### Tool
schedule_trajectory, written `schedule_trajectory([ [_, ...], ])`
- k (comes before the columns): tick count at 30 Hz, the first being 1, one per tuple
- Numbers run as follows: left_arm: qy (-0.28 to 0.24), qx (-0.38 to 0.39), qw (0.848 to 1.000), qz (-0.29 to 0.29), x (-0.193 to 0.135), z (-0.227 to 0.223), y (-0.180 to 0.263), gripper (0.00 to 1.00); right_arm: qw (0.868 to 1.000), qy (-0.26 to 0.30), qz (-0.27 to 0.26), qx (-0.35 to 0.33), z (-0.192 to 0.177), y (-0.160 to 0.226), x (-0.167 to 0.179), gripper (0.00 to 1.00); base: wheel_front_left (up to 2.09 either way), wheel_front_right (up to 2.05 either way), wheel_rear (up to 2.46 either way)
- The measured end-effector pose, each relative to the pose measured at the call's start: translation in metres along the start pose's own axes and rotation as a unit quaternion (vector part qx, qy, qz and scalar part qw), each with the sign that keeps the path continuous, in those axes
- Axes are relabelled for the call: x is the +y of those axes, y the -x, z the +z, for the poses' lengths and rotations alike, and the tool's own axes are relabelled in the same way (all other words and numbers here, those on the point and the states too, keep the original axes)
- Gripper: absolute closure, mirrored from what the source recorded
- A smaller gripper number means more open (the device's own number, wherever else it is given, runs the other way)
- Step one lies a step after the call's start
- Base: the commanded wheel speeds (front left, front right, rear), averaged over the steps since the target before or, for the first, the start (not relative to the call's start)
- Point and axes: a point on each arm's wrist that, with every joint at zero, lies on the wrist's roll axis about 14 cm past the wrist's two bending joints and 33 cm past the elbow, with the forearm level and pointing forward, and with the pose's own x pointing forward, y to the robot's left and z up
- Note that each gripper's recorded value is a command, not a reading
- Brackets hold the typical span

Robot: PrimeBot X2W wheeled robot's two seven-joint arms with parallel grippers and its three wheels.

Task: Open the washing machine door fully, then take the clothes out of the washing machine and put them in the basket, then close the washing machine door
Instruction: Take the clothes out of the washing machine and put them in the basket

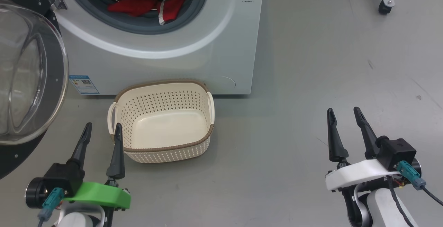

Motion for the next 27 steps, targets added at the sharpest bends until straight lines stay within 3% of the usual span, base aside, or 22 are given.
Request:
schedule_trajectory([
  [27,0.01,-0.003,1.0,-0.018,-0.0098,0.0012,-0.0011,0.0,1.0,-0.003,-0.003,0.002,-0.0019,-0.0006,-0.0013,0.0,0.07,-0.07,0.0],
])
